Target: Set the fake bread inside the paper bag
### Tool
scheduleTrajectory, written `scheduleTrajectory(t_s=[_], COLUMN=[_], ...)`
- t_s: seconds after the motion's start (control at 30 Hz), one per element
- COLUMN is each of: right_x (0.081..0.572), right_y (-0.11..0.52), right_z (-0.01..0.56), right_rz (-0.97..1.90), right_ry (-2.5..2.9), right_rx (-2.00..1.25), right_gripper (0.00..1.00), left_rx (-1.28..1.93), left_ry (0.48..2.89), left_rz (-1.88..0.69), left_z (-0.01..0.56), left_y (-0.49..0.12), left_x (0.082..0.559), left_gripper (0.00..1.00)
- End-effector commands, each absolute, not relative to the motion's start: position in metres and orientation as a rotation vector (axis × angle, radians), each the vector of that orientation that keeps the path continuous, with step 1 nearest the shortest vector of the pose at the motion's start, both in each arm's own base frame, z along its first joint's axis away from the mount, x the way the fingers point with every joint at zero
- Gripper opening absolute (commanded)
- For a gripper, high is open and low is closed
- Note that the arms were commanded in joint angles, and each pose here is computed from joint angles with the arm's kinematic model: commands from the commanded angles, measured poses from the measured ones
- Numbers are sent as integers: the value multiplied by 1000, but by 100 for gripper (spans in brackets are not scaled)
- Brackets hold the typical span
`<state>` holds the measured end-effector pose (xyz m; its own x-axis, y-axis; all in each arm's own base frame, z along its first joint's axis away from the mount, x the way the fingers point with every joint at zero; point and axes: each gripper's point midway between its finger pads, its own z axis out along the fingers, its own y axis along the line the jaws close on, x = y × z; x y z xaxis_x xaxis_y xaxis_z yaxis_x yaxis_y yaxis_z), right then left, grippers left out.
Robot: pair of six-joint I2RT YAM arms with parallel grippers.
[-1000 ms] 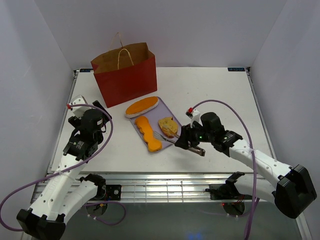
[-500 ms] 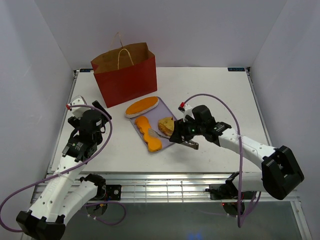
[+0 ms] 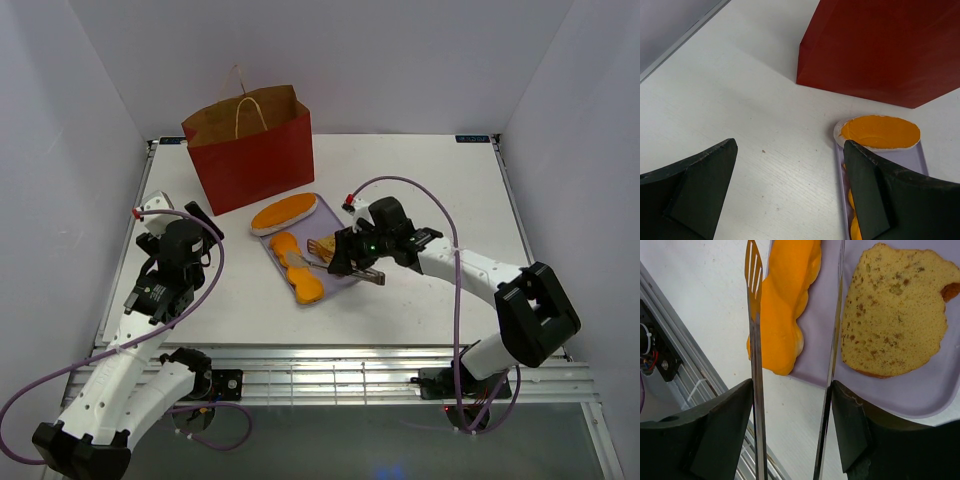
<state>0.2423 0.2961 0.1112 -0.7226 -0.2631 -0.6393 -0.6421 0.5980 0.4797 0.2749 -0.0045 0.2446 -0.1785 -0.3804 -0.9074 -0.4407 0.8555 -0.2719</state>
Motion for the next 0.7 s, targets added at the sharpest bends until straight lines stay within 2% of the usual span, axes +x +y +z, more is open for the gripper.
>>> scheduleTrajectory(t_s=[0.0, 0.67], right_x=[256, 265], right_y=[311, 338], right_z=[137, 117], right_rz=[1015, 832], right_ry=[2209, 2281], right_rx=[-758, -890], right_gripper=[69, 68], left_rx=[-630, -620], left_ry=[1753, 1758], left_rz=[31, 13], left_z=[258, 258], left_y=[-4, -7], left_x=[276, 277], left_gripper=[98, 98])
